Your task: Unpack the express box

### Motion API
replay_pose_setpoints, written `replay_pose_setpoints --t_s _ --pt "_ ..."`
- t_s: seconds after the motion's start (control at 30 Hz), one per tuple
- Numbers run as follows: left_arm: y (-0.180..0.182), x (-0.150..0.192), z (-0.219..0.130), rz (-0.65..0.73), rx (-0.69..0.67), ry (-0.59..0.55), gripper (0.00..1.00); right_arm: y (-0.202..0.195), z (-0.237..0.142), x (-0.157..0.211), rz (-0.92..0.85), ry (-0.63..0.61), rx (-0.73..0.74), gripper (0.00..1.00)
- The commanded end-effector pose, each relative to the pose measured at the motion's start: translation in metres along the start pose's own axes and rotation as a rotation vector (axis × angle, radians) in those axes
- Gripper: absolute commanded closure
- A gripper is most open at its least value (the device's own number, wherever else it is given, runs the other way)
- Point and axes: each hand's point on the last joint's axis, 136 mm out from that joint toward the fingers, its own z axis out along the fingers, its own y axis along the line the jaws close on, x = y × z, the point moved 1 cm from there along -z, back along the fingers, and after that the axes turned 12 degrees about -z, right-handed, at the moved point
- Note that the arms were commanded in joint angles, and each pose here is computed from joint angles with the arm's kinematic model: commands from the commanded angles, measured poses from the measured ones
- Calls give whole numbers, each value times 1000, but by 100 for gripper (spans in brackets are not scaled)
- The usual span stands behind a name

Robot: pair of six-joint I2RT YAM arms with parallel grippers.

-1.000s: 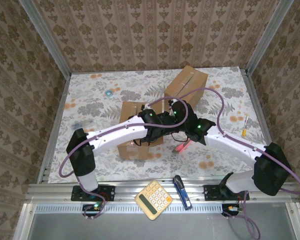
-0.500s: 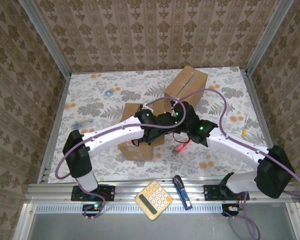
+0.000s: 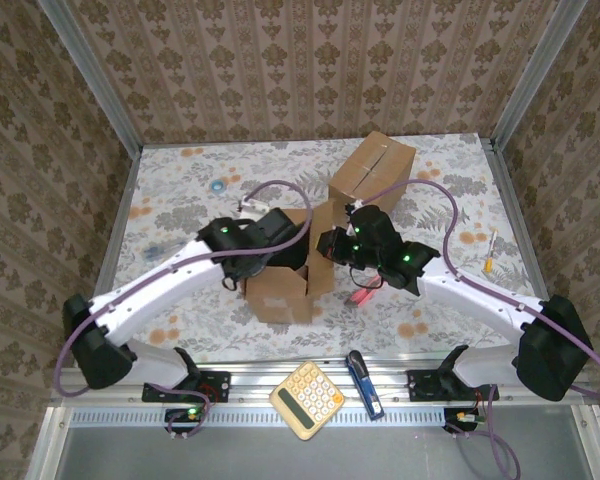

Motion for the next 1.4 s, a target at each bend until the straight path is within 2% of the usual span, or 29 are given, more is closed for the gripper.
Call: replay_pose_setpoints --t_s 0.0,0.33,0.47,0.57,0.6,0.63,0.77,0.93,1.03,1.17,1.3,1.37 --pt "15 17 5 74 10 60 100 -38 -5 5 -1 -12 161 100" --pt "-7 19 -5 5 276 39 100 -28 -4 -1 -8 -12 132 100" --pt "-13 9 -17 1 350 1 56 -18 -3 -5 -26 -6 98 100" --pt "-17 -5 -29 13 394 -36 31 -10 -4 -8 -51 4 75 100" --pt "-18 -11 -34 22 410 -53 3 -7 -5 -10 -62 7 68 100" --pt "-20 -18 -39 40 423 -66 0 -5 -6 -10 -72 12 67 100" --pt "-31 -47 -58 122 472 -135 0 0 -8 -13 -90 18 52 100" --pt "-62 -79 -76 278 562 -209 0 -1 -10 -12 -96 35 45 100" --pt "-83 -87 -81 398 625 -259 8 -3 -11 -11 -98 45 44 100" --pt "-105 -82 -77 557 681 -316 12 -4 -15 -12 -96 49 40 100" --pt "-118 -72 -61 689 683 -371 21 -5 -18 -12 -98 50 39 100" --pt "-122 -64 -52 759 672 -382 22 -6 -20 -12 -99 52 39 100"
